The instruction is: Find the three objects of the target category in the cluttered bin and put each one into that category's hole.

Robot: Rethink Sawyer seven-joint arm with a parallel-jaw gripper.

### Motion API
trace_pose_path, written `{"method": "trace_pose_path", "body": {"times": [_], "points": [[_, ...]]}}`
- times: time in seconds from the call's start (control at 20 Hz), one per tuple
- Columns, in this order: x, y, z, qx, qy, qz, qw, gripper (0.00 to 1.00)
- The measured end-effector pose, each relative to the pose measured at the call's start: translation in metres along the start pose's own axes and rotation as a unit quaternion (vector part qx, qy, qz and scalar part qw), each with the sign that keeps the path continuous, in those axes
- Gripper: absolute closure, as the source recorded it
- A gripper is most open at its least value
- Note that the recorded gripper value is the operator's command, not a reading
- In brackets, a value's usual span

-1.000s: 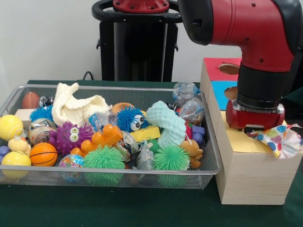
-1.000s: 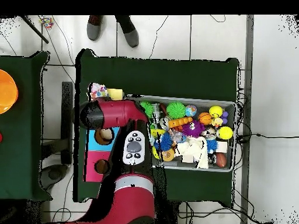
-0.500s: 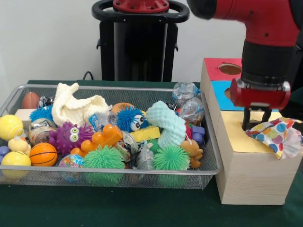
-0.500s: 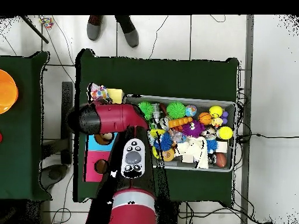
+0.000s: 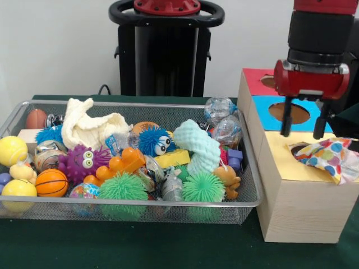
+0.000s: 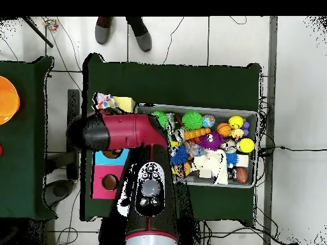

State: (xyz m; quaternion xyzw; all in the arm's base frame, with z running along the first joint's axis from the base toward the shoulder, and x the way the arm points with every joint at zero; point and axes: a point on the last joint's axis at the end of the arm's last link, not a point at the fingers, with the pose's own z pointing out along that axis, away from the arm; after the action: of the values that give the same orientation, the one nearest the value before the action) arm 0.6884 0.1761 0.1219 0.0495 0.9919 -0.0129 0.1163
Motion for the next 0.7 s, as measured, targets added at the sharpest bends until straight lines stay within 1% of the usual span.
{"method": "trace_pose_path", "body": {"times": [0.2,0.25,0.4,0.65,0.7], "points": [[-0.009,-0.014,-0.007,0.002,-0.007,0.01,0.9999,0.0],[-0.014,-0.021,-0.01,0.003,-0.01,0.014,0.9998,0.0],[-0.017,-0.027,-0.013,0.004,-0.012,0.019,0.9997,0.0],[-0.019,-0.03,-0.015,0.006,-0.005,0.02,0.9998,0.0],[-0.019,-0.03,-0.019,0.007,0.002,0.02,0.9998,0.0]]}}
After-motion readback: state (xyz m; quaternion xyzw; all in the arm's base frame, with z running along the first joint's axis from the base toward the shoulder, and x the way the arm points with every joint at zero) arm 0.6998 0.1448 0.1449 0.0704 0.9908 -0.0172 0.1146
